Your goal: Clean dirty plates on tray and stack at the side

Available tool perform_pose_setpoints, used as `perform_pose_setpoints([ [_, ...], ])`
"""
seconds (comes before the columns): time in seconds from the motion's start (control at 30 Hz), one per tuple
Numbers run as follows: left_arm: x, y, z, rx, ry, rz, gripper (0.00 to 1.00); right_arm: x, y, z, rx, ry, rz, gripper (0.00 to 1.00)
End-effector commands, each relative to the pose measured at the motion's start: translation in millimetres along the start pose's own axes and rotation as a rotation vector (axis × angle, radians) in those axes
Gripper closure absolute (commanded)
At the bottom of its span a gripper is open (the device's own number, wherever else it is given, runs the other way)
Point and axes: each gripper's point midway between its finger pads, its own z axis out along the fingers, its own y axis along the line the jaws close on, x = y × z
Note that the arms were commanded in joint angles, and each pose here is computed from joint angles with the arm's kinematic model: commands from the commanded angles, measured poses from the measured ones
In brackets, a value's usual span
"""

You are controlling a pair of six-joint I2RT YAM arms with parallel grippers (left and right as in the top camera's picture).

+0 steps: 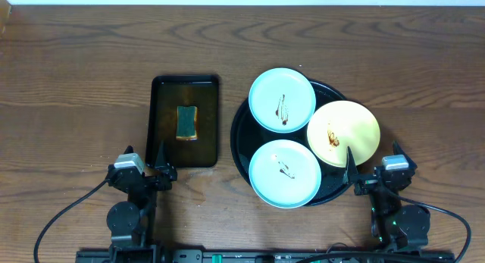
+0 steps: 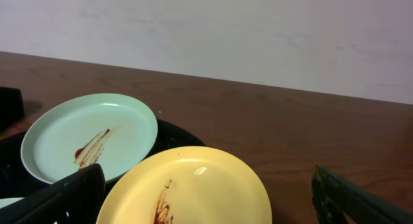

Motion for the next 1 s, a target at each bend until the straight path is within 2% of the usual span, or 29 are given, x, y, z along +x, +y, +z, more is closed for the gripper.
perform_pose_setpoints([
  [0.0,14,8,0,-0.038,0.046,0.016,0.2,0,-7,0,0.039,0.0,0.02,0.01],
  [0.3,22,13,-1,-0.079,0.164,0.017,0.2,-3,-23,-2,0.127,0.039,0.078,0.01],
  [0.5,4,9,2,-0.098,0.256,0.025,0.2,-13,-28,-1,0.154,0.164,0.073,0.01],
  [0.73,-10,5,17,-0.14,0.476,0.024,0.2,-23,-30,16,0.164,0.461,0.114,0.01],
  [0.97,-31,1,40,-0.18,0.67,0.022,0.2,-15,-11,51,0.054,0.766,0.145,0.01],
])
